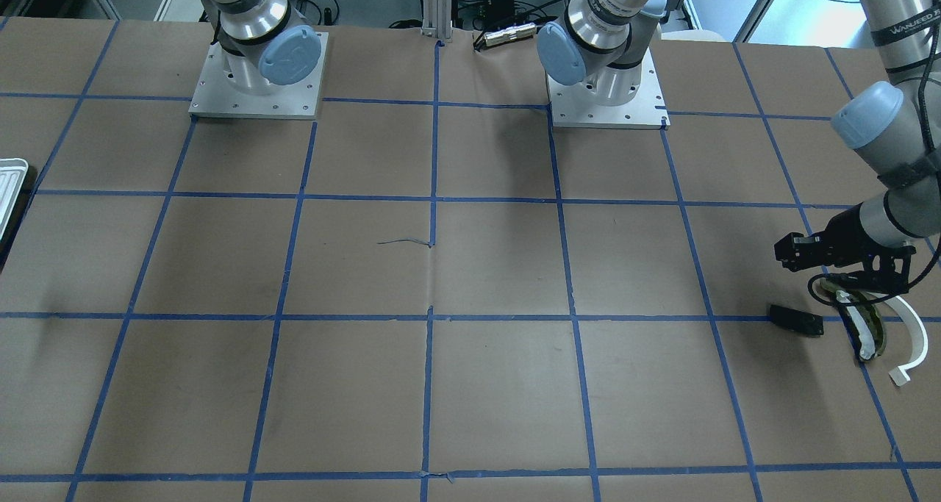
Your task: Place bearing gear from tray to pile
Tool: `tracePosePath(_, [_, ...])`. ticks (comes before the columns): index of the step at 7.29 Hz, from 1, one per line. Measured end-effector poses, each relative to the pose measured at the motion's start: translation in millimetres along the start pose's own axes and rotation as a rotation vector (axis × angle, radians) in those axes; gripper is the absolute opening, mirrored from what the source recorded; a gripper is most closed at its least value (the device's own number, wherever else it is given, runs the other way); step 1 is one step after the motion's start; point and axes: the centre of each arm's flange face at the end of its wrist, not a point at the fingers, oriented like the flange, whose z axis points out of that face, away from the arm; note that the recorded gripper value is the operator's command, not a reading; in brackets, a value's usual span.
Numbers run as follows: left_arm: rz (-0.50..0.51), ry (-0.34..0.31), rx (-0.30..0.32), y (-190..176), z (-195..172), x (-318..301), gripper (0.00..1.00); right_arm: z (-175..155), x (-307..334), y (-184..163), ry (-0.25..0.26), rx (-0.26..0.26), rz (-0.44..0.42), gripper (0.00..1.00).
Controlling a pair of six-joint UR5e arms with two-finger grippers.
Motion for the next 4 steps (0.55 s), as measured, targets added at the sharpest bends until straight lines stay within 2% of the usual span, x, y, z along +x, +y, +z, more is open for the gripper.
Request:
tracePosePath(1, [0.003,-0.021,0.025,0.4,16.7,-6.1,0.00,-27.4,-54.3,-41.9,0.004,-0.015,0.011,0.05])
tracePosePath(2, [0.013,-0.034,0.039,-0.1,29.8,-8.8,0.66,-40.4,-116.5,-89.1,0.004,-0.025,0.045,0.05])
tracePosePath(3, [0.031,-0.044,0.046,0.0,36.7,-9.7,1.00,-44.8,-180.7,-130.6,0.002,-0.032,0.096,0.05])
tracePosePath(4, [0.041,-0.058,0.059,-0.1,35.9,-10.7,1.00,-47.2,-249.7,-164.2,0.003,-0.043,0.131,0.04])
